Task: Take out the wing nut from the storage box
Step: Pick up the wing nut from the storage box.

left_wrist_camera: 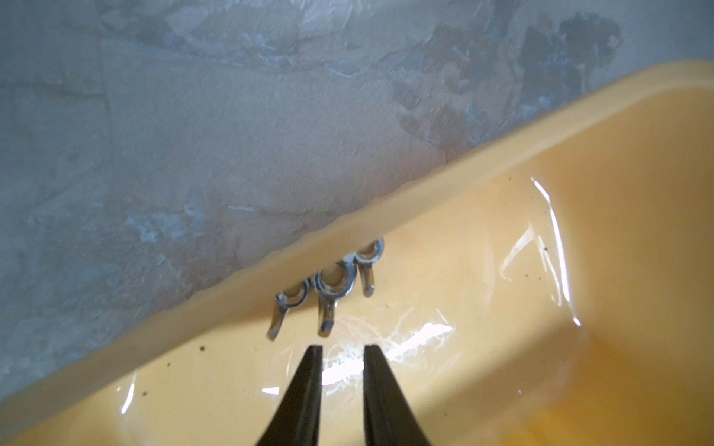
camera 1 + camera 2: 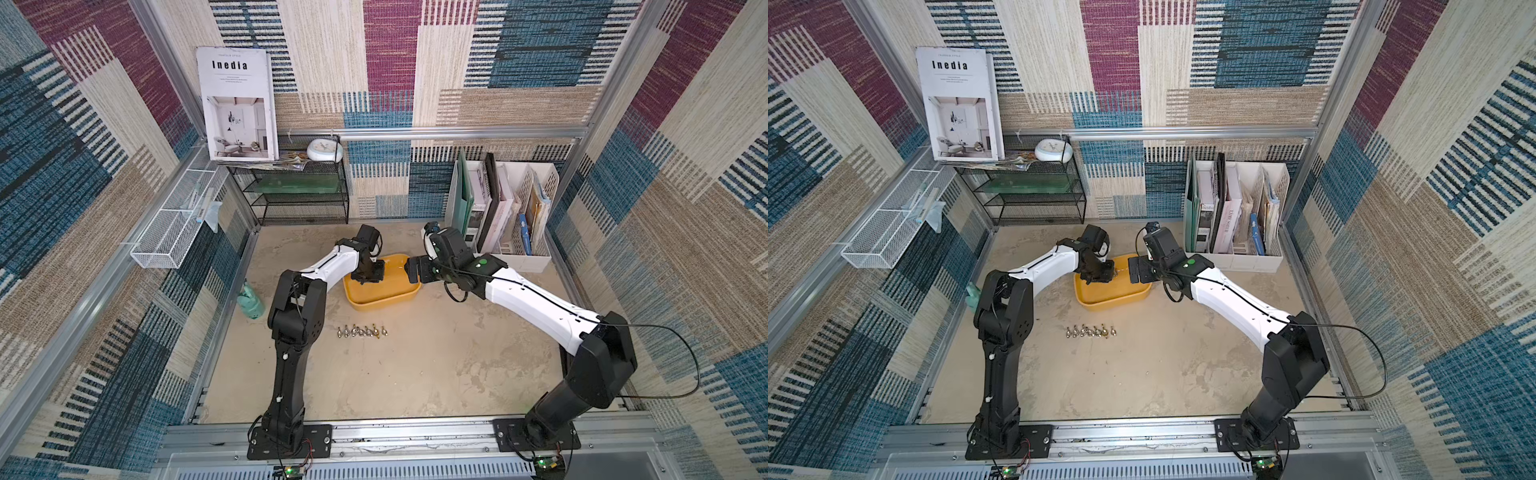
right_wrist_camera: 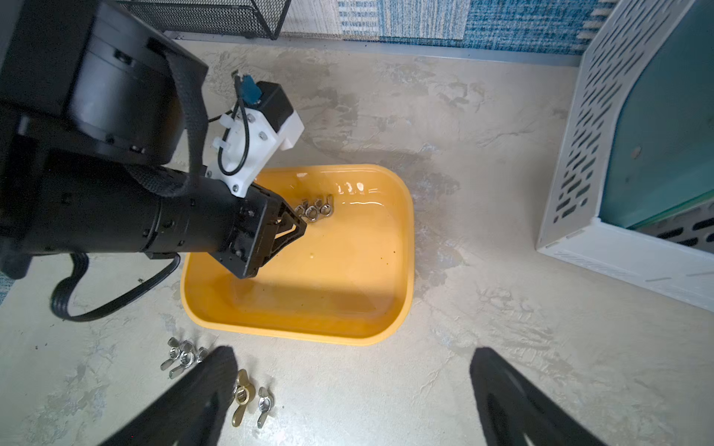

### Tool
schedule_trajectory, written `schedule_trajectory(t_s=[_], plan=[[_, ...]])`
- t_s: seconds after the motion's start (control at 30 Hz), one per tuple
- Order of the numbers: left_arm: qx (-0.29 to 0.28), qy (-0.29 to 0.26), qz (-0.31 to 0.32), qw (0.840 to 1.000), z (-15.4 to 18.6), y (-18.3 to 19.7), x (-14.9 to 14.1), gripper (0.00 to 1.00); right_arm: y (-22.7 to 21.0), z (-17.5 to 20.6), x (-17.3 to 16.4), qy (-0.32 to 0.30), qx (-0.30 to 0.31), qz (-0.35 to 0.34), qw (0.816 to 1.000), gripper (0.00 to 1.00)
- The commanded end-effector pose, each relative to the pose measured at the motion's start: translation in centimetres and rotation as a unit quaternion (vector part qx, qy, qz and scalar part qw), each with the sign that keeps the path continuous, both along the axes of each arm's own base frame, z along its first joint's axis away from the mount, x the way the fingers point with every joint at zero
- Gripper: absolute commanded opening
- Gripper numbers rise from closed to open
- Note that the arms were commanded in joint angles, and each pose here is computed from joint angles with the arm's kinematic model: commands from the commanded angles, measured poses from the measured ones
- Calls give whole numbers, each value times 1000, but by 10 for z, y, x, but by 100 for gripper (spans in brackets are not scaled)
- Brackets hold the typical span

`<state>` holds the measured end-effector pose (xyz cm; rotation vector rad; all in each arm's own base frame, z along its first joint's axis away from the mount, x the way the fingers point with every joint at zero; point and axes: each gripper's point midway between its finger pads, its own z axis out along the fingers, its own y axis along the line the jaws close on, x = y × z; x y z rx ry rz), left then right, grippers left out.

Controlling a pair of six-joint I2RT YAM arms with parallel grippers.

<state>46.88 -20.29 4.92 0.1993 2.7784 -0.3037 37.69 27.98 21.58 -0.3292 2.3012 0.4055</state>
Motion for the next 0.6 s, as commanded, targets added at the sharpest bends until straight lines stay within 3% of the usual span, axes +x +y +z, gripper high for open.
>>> schedule_trajectory(t_s=[0.0,0.57], plan=[[12,3,-5,1000,-3,2,0,24,-1,0,-1,0,-2,2,1000,99],[23,9,-12,1000,-14,-1,6,22,-2,-3,-1,6,-1,1,1000,99]])
